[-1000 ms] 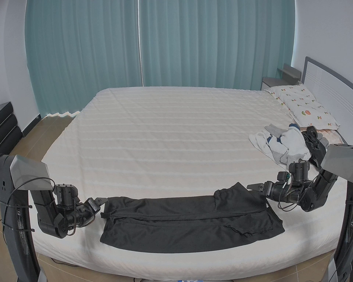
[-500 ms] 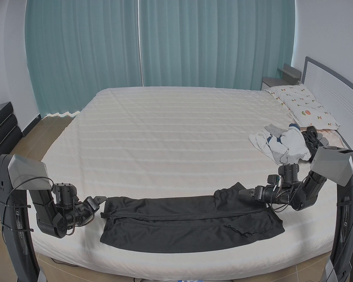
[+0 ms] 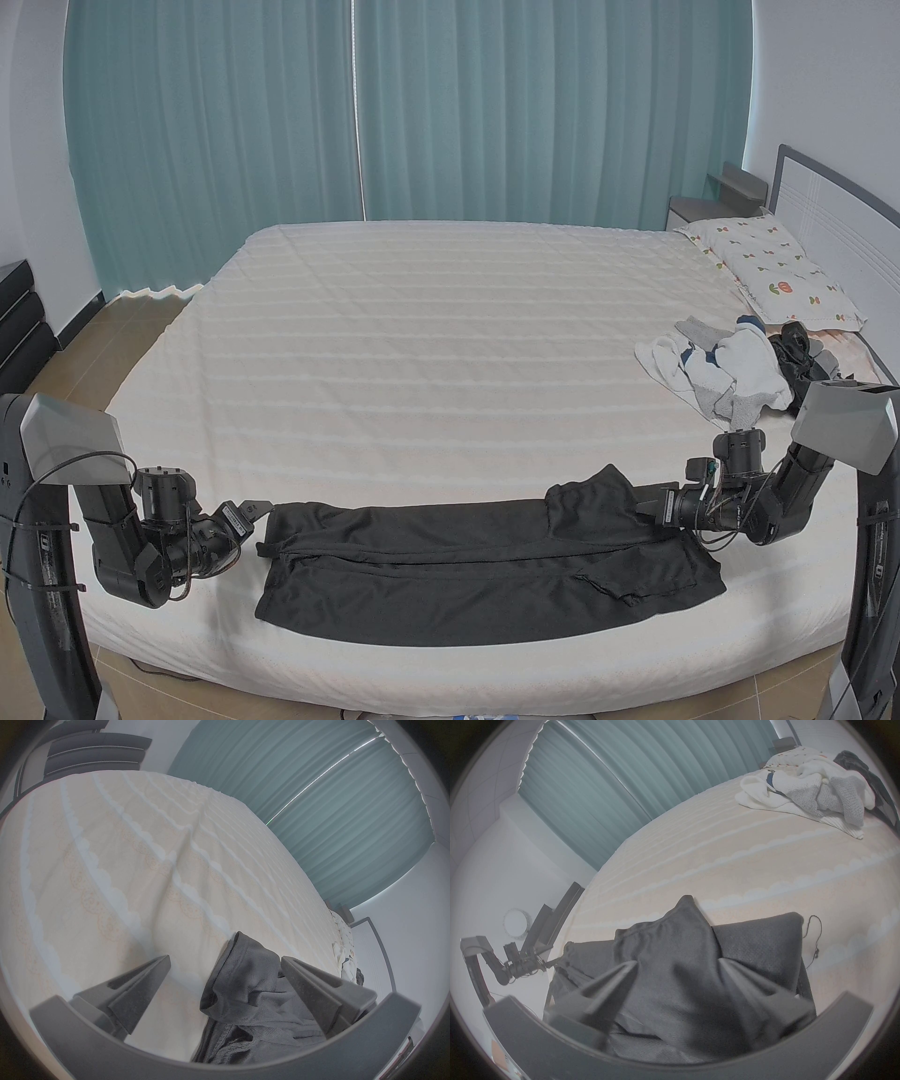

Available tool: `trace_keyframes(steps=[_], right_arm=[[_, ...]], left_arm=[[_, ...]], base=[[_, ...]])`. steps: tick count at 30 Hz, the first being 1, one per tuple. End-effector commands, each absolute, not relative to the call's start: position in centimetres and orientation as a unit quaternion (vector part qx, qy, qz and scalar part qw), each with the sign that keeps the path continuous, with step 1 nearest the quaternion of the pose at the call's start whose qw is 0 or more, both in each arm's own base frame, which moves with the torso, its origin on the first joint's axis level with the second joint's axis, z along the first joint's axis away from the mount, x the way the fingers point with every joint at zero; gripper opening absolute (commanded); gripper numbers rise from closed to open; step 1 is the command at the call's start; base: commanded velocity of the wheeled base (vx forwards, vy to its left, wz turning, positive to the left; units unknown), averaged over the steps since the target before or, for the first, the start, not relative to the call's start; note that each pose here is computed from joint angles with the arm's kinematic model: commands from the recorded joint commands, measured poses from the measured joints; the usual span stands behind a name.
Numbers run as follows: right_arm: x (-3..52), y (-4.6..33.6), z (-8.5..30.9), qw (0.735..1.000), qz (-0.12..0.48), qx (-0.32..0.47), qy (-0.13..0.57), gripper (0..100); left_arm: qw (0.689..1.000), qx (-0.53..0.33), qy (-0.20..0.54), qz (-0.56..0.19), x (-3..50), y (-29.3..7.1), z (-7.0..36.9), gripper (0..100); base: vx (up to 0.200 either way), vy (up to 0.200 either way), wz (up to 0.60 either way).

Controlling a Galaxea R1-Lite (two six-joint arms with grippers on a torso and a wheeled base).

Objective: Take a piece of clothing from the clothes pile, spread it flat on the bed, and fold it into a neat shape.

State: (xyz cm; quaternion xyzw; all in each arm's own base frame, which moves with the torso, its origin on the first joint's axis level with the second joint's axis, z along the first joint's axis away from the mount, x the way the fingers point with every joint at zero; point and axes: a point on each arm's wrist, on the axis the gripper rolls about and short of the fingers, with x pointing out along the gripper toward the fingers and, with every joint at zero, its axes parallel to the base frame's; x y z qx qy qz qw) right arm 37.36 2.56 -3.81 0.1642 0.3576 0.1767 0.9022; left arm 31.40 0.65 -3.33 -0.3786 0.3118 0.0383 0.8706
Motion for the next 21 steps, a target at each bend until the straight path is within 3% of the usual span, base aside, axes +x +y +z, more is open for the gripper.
trace_keyframes(steps=[1, 11, 21], right_arm=[[36.8, 1.7, -3.4, 0.906, 0.166, 0.166, 0.354, 0], [34.6, 1.6, -1.2, 0.907, 0.169, 0.167, 0.348, 0], [33.1, 0.5, -2.2, 0.899, 0.15, 0.172, 0.373, 0]], left_arm=[[0.871, -0.379, 0.311, 0.039, 31.4, 0.7, -3.3, 100], [0.871, -0.379, 0.311, 0.039, 31.4, 0.7, -3.3, 100], [0.871, -0.378, 0.311, 0.038, 31.4, 0.7, -3.3, 100]], base=[[0.0, 0.0, 0.0], [0.0, 0.0, 0.0], [0.0, 0.0, 0.0]])
